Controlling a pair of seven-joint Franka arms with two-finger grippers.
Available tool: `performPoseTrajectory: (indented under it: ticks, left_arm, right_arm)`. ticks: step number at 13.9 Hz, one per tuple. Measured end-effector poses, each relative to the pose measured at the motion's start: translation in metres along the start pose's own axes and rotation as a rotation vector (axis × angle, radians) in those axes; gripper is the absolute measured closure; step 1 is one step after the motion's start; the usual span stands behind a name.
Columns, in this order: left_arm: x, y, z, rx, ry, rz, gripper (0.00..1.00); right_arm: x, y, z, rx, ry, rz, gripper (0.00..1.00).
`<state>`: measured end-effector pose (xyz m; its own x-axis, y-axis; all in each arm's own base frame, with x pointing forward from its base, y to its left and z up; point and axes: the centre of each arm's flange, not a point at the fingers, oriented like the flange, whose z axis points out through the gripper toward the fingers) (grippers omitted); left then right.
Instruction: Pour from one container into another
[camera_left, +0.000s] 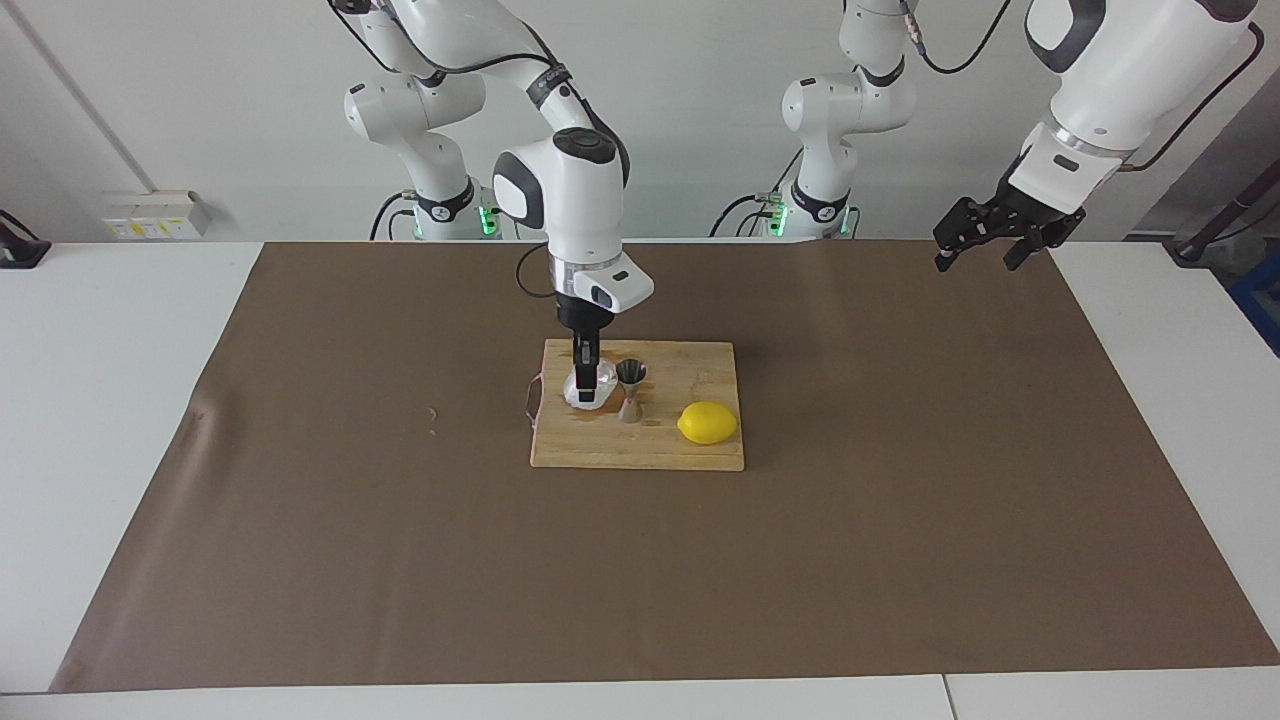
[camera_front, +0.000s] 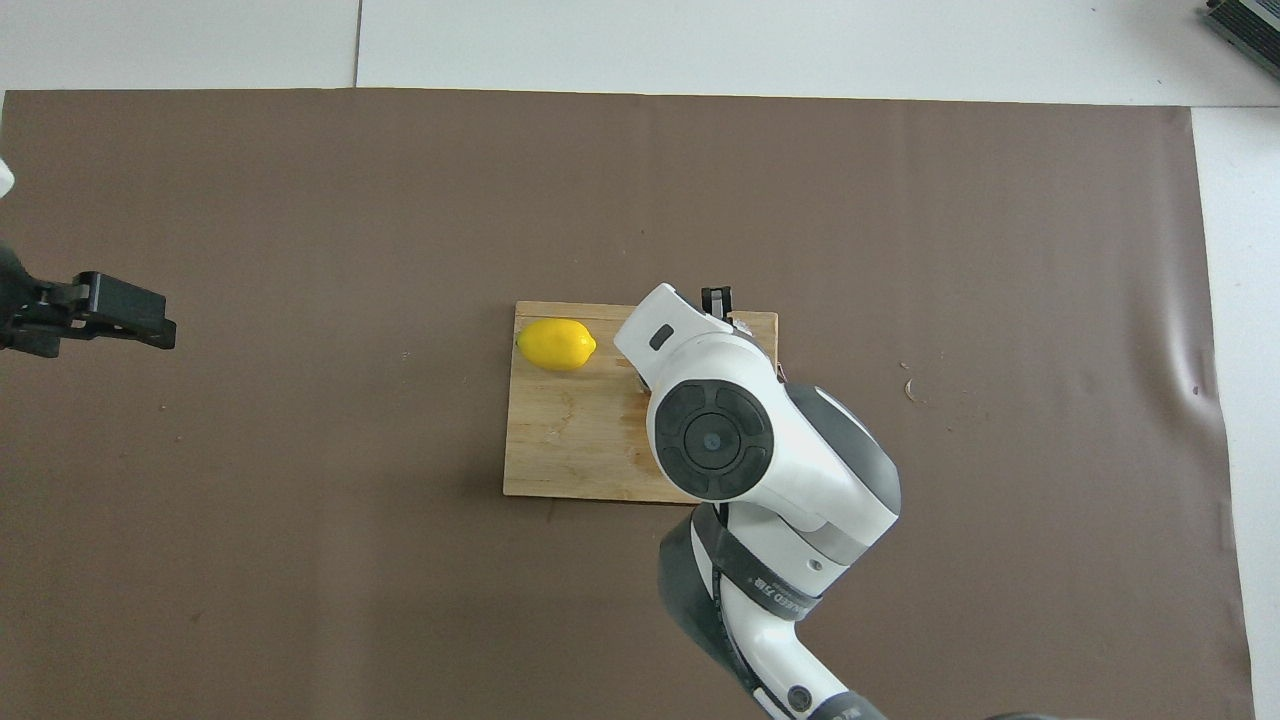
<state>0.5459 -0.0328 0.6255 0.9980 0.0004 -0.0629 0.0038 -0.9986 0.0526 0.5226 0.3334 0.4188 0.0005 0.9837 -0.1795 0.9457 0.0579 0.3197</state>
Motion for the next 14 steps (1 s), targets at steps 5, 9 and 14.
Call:
performPoseTrajectory:
  ticks: [5, 9, 14]
  left_arm:
    - [0.000, -0.008, 0.003, 0.000, -0.006, -0.015, 0.00]
    - [0.000, -0.007, 0.003, 0.000, -0.008, -0.013, 0.00]
    - [-0.001, -0.004, 0.003, 0.001, -0.007, -0.008, 0.00]
  right_arm:
    - [0.013, -0.009, -0.013, -0.004, -0.041, 0.023, 0.50]
    - [0.017, -0.004, -0.027, -0.027, -0.053, 0.073, 0.50]
    - [0.020, 0.007, -0.036, -0.026, -0.074, 0.083, 0.50]
